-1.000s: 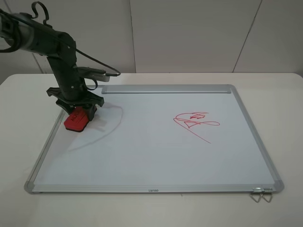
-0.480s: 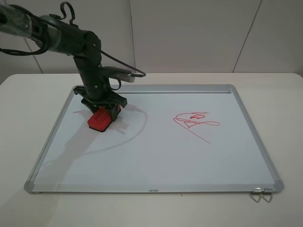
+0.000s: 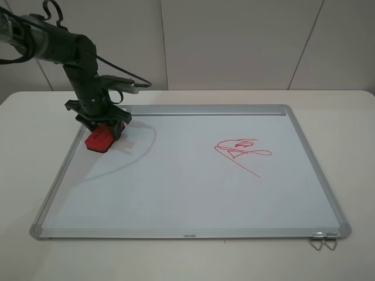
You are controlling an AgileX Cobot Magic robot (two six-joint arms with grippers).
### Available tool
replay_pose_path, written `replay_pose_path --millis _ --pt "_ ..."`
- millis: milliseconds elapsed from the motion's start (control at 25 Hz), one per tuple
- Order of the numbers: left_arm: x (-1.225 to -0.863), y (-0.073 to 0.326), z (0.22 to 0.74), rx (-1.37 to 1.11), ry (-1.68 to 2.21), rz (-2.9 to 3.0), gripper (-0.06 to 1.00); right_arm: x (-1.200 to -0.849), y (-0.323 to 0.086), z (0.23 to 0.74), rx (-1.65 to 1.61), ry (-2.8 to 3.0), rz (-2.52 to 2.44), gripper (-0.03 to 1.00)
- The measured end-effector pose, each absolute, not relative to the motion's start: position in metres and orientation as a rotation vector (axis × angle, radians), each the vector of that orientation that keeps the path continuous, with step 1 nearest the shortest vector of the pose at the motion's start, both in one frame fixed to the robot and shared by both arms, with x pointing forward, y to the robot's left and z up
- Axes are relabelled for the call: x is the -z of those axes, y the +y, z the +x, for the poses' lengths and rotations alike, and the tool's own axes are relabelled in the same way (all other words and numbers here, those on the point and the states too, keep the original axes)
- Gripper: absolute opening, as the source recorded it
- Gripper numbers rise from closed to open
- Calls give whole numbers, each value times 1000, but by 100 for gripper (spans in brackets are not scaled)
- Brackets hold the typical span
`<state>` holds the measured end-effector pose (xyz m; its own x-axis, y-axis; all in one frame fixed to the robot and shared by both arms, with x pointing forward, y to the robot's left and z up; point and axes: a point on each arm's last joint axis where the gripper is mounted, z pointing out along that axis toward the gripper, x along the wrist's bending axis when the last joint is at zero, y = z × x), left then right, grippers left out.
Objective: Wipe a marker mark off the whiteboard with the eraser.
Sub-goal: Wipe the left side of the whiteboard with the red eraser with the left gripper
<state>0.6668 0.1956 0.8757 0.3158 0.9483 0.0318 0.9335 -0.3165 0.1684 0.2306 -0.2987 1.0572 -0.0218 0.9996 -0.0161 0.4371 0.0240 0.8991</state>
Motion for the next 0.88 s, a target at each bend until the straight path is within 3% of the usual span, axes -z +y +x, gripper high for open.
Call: replay_pose_path --millis 240,480,880 --pt "-877 233 679 -280 1817 2378 57 -1057 -299 231 -958 1558 1509 83" --pt "-874 237 684 -303 1813 2354 57 -1057 -299 231 -958 1558 1509 83" --pt "-869 175 675 -258 1622 2431 57 -1057 -299 231 -958 1558 1509 83"
